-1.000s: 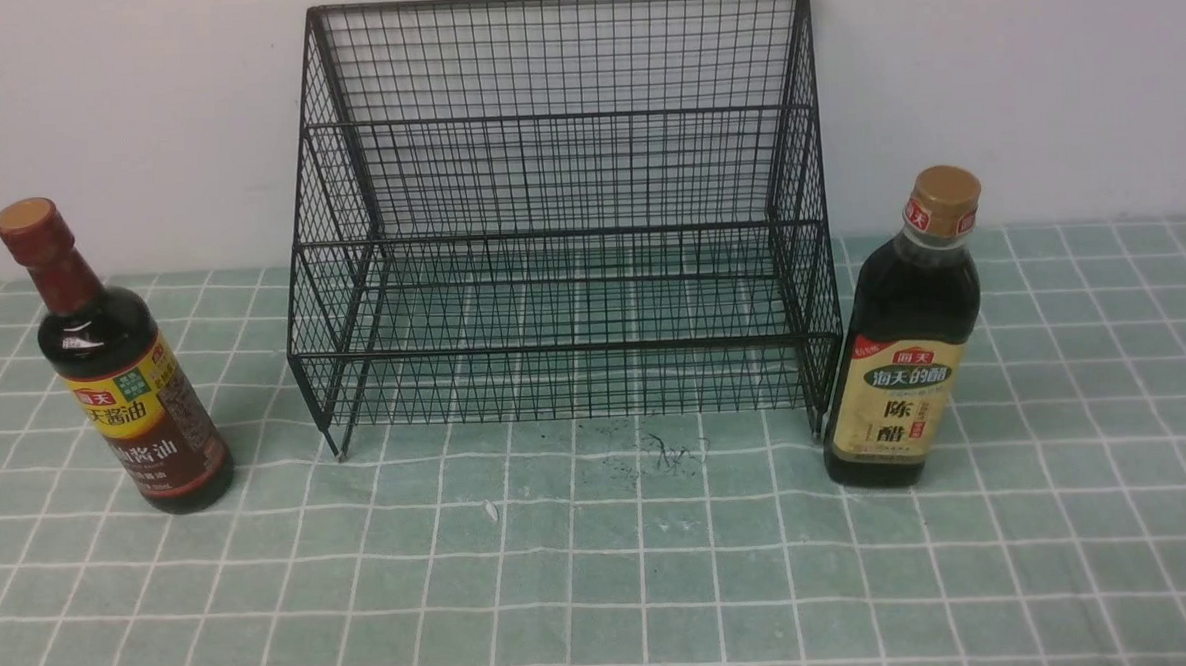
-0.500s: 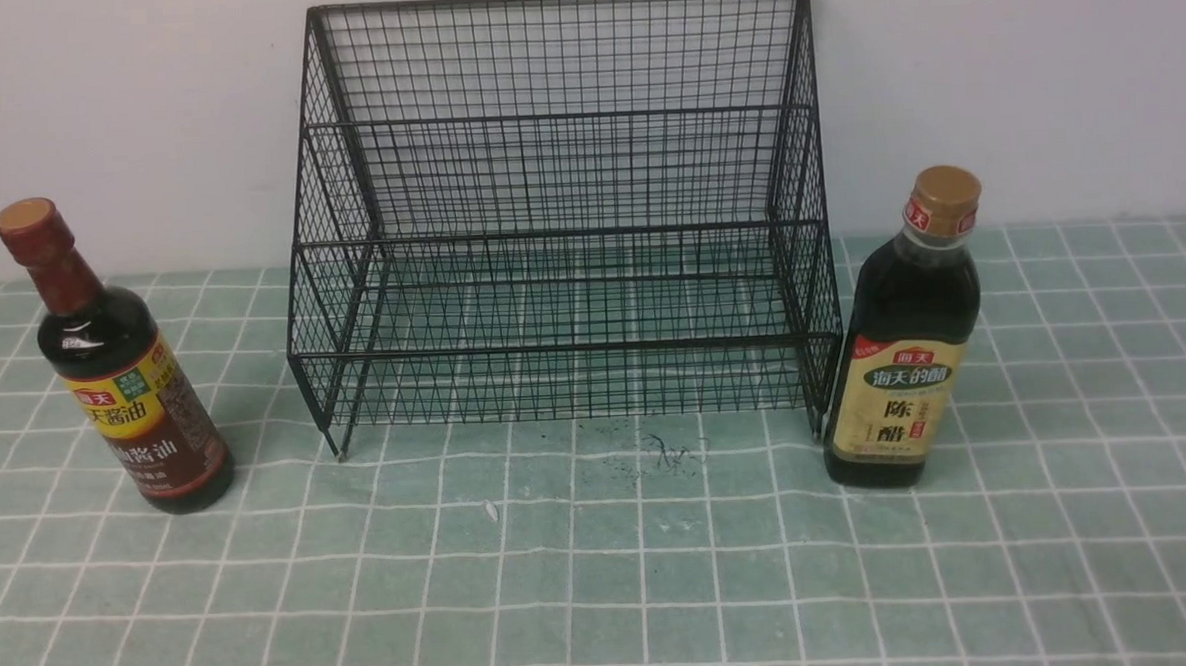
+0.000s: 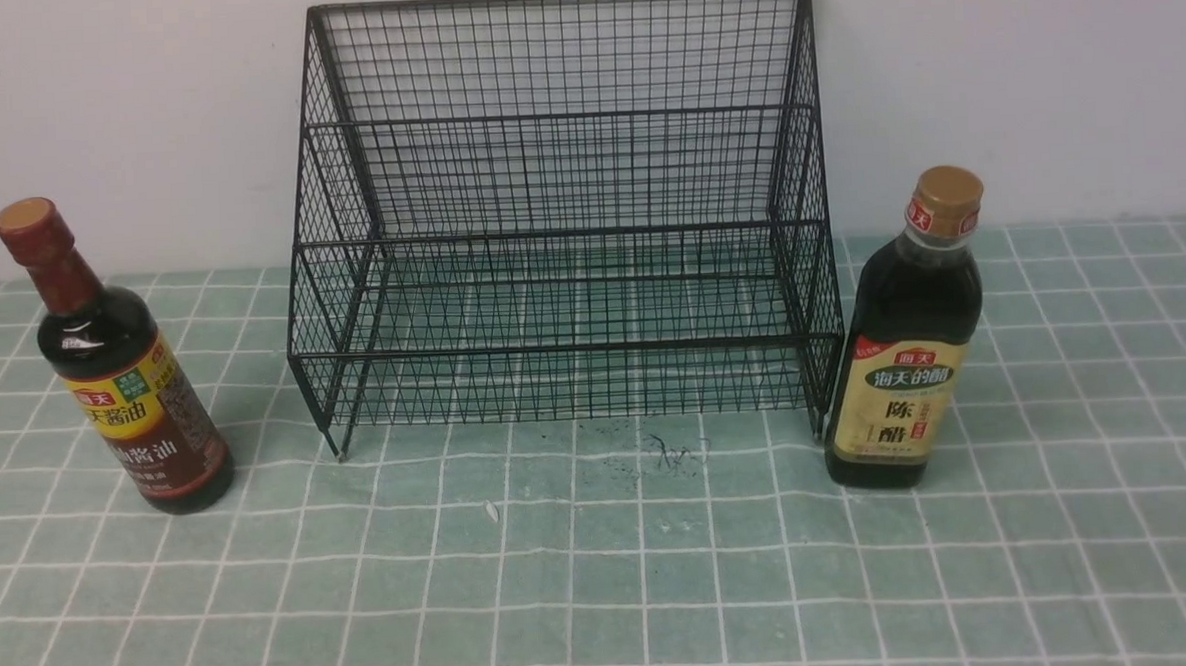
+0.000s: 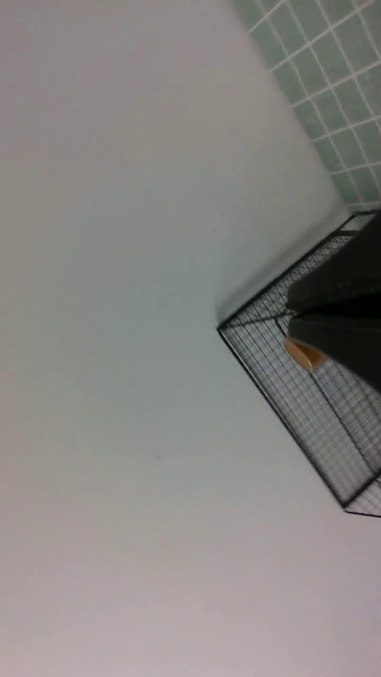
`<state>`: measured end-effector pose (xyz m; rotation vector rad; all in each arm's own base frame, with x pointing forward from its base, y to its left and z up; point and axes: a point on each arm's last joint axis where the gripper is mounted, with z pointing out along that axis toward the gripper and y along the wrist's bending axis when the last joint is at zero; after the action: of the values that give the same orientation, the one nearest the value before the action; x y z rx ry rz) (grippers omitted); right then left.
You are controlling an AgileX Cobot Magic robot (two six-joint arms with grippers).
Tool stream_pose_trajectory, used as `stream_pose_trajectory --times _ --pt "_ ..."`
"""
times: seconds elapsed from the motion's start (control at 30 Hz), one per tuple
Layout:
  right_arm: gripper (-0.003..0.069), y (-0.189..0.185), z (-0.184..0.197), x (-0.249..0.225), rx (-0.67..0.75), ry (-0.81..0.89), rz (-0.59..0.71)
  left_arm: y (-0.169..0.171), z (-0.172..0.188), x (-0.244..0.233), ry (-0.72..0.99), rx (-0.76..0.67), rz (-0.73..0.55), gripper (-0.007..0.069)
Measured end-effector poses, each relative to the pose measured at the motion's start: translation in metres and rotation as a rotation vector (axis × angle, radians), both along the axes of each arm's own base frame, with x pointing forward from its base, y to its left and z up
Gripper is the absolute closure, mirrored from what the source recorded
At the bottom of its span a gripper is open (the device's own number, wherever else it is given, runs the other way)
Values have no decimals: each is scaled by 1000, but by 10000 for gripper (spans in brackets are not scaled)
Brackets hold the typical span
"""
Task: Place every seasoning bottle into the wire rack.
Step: Use the right arm to grab the condiment bottle closest to it
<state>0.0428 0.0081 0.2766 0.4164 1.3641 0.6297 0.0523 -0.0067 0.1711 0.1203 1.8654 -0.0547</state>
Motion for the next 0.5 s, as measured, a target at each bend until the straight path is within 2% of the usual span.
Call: stream_pose_trajectory --times 0.13,0.27,0.33,0.4,0.5 --pt "669 11 38 6 -176 115 108 0 0 0 0 0 0 631" --pt "669 26 79 36 -365 393 327 0 0 0 0 0 0 631" --pt "669 27 93 50 -433 479 377 0 0 0 0 0 0 631" --pt "669 24 116 73 -535 561 383 0 0 0 0 0 0 631" --pt "666 18 133 101 -588 618 354 0 0 0 0 0 0 631"
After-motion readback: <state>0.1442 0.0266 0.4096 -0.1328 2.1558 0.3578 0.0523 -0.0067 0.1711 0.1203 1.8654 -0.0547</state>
